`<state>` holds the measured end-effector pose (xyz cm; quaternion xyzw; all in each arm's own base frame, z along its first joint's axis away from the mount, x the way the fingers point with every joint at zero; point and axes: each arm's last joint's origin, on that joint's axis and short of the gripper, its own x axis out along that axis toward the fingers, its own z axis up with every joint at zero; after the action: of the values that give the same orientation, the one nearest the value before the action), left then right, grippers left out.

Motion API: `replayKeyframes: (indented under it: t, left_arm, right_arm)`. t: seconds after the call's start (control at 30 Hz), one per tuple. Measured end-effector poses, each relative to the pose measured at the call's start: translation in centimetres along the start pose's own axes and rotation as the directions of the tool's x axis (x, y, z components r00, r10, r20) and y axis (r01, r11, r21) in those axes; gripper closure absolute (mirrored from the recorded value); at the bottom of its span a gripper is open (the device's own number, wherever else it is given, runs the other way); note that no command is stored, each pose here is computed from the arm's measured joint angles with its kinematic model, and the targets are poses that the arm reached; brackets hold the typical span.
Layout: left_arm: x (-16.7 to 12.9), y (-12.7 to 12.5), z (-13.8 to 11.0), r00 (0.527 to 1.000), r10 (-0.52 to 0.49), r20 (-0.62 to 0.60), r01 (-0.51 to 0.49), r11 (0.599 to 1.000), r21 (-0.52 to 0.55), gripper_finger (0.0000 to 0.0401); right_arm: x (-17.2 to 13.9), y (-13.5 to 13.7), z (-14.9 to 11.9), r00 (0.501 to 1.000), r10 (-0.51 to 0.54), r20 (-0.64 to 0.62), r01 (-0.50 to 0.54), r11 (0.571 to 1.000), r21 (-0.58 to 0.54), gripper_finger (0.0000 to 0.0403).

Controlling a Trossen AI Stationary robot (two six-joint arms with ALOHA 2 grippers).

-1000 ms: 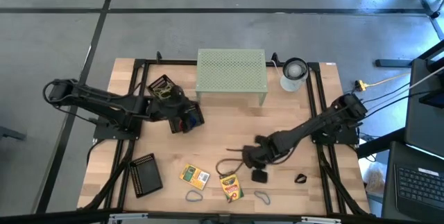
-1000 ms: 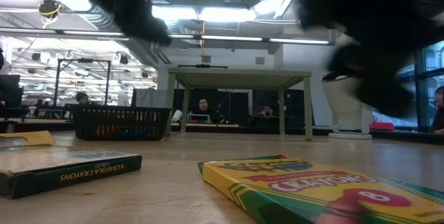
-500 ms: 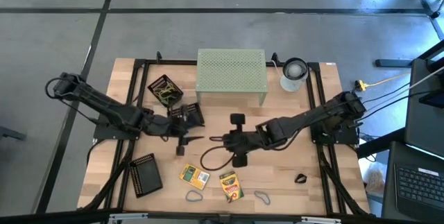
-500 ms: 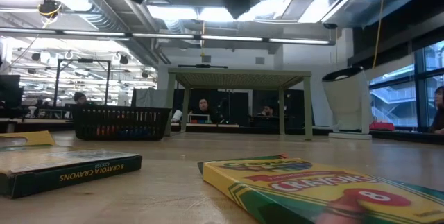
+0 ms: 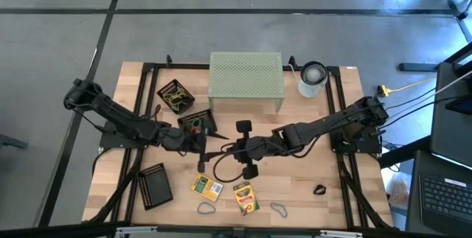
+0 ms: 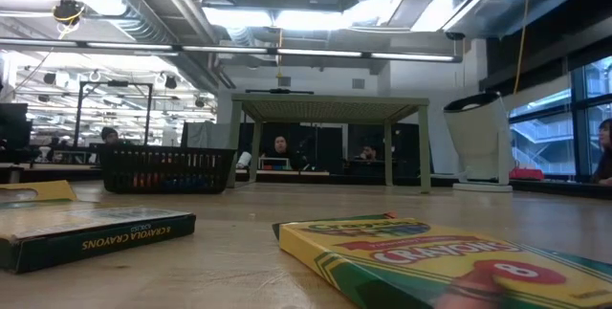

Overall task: Pick & Place Office Desk Supplies
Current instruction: Put the black rubber band into the top black bin

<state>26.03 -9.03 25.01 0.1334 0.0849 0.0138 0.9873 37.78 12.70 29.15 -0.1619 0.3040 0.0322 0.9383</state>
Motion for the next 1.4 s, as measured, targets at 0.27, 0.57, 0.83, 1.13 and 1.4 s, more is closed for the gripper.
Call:
replayKeyframes:
  t: [0.27, 0.57, 0.83, 1.13, 1.4]
  left_arm:
    - [-0.2, -0.5, 0.6, 0.999, -0.012, 0.053, 0.01, 0.999, 0.034, 0.0192]
    - [-0.4, -0.9, 0.8, 0.997, -0.033, 0.074, 0.027, 0.997, 0.074, 0.024]
    - [-0.5, -1.1, 1.0, 0.995, -0.044, 0.086, 0.036, 0.996, 0.087, 0.0328]
    - [-0.5, -1.1, 0.9, 0.996, -0.044, 0.082, 0.037, 0.996, 0.081, 0.0397]
    - [-0.5, -1.0, 0.9, 0.997, -0.011, 0.077, 0.005, 0.997, 0.077, 0.0397]
  right_arm:
    - [0.0, -0.1, 0.2, 1.0, -0.011, 0.024, 0.011, 1.0, 0.013, 0.0386]
    - [0.0, -0.1, 0.4, 0.999, -0.013, 0.036, 0.012, 1.0, 0.018, 0.0387]
    - [0.0, -0.1, 0.4, 0.999, -0.012, 0.036, 0.011, 1.0, 0.017, 0.0386]
    - [0.0, -0.1, 0.4, 0.999, -0.012, 0.036, 0.011, 1.0, 0.02, 0.0386]
    - [0.0, -0.1, 0.4, 0.999, -0.012, 0.034, 0.01, 0.999, 0.043, 0.0376]
